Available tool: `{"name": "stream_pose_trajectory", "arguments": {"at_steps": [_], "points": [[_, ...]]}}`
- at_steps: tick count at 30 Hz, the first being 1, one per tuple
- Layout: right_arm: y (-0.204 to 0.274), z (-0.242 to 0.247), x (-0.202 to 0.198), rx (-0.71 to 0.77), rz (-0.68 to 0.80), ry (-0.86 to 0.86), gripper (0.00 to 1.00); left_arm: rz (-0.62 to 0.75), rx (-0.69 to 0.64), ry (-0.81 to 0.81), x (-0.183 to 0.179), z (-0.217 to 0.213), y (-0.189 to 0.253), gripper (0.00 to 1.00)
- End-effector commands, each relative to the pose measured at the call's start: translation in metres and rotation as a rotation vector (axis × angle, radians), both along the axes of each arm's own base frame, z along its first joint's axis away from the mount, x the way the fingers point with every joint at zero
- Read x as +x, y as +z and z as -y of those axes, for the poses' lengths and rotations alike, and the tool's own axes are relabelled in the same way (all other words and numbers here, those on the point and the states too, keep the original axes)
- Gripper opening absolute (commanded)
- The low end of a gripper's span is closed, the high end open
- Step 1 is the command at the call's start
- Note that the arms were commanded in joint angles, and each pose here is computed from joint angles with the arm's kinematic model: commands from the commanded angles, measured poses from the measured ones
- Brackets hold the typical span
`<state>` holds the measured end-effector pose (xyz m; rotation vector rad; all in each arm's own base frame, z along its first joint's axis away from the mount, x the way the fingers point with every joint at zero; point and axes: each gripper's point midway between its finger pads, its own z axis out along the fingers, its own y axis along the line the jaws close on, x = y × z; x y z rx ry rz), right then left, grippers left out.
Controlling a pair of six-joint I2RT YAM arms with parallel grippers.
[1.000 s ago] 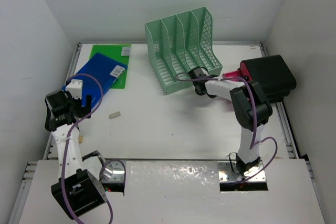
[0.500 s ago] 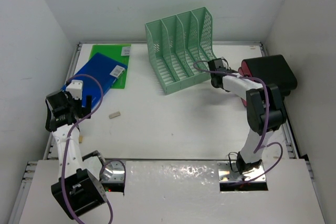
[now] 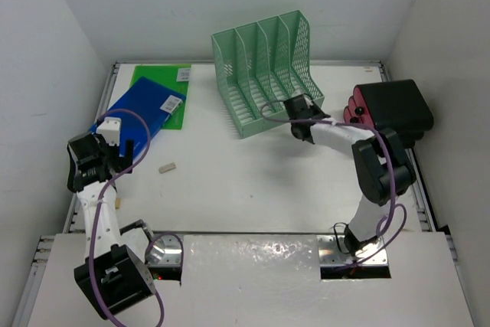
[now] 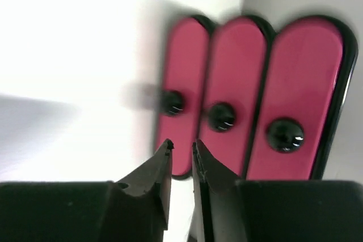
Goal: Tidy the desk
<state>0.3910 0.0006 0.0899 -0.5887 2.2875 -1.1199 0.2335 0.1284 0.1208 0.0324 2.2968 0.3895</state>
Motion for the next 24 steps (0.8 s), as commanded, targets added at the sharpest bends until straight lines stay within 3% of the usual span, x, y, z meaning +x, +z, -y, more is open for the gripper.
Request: {"name": "stream_pose_trajectory", "arguments": {"at_steps": [1, 2, 4, 6, 14, 24], "points": [[0.016, -0.017, 0.012, -0.096, 0.075, 0.072, 0.40, 0.036, 0.018, 0.005, 0.006, -0.005, 0.006, 1.00], [0.005, -0.014, 0.012, -0.109, 0.045, 0.068, 0.45, 0.038, 0.018, 0.005, 0.006, -0.005, 0.006, 1.00], [-0.005, 0.008, 0.010, -0.294, -0.031, -0.008, 0.49, 0.034, 0.023, -0.002, 0.005, -0.004, 0.005, 0.99], [-0.014, 0.018, 0.009, -0.366, -0.078, -0.037, 0.48, 0.031, 0.029, 0.001, 0.004, -0.006, 0.003, 1.00], [-0.035, 0.038, 0.020, -0.328, -0.081, -0.097, 0.47, 0.022, 0.025, 0.000, 0.007, -0.007, 0.000, 1.00], [-0.064, 0.044, 0.015, -0.304, -0.154, -0.075, 0.37, 0.027, 0.014, 0.000, 0.010, -0.007, 0.000, 1.00]]}}
